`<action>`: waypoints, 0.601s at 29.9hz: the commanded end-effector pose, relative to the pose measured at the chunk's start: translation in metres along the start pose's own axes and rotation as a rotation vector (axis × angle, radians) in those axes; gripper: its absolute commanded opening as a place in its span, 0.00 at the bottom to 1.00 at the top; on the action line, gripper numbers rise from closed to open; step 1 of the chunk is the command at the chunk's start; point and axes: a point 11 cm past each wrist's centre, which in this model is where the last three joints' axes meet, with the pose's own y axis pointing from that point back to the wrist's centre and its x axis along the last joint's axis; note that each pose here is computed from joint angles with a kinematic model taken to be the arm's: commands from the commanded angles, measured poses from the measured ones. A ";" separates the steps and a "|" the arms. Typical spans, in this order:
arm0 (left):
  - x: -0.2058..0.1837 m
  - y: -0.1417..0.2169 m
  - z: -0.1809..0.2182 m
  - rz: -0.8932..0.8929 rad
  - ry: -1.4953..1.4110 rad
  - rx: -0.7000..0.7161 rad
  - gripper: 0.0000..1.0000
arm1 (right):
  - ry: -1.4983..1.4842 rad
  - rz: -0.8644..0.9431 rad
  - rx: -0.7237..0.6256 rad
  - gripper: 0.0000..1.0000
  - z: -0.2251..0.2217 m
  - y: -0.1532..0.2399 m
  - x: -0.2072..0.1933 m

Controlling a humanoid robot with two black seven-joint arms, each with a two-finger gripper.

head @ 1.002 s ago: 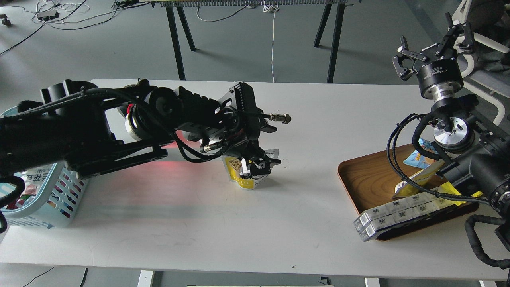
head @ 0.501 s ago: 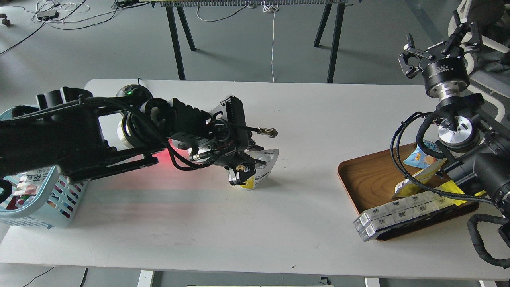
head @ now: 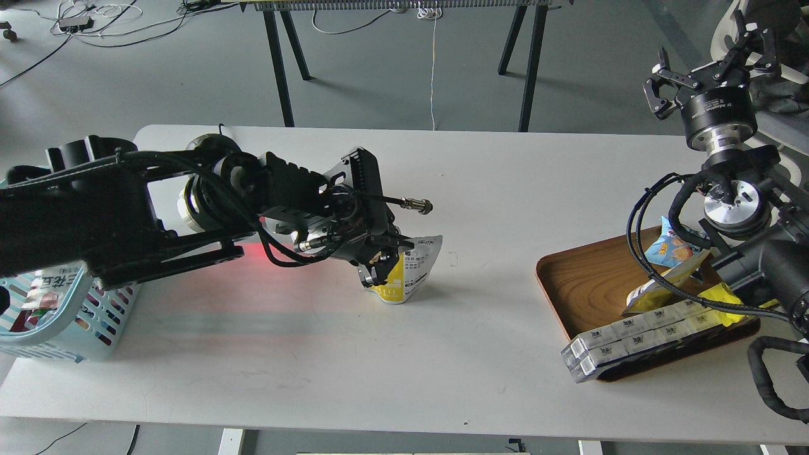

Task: Scan snack and place in basket
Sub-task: 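Grasp the packet with the left gripper and lift it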

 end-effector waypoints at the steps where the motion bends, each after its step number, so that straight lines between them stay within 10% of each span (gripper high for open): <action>1: -0.002 0.004 -0.004 -0.003 0.004 0.015 0.00 | 0.001 -0.002 0.003 1.00 -0.002 -0.001 -0.001; 18: 0.003 0.060 -0.022 0.088 0.020 0.095 0.00 | 0.007 -0.001 0.028 0.99 -0.015 -0.004 0.001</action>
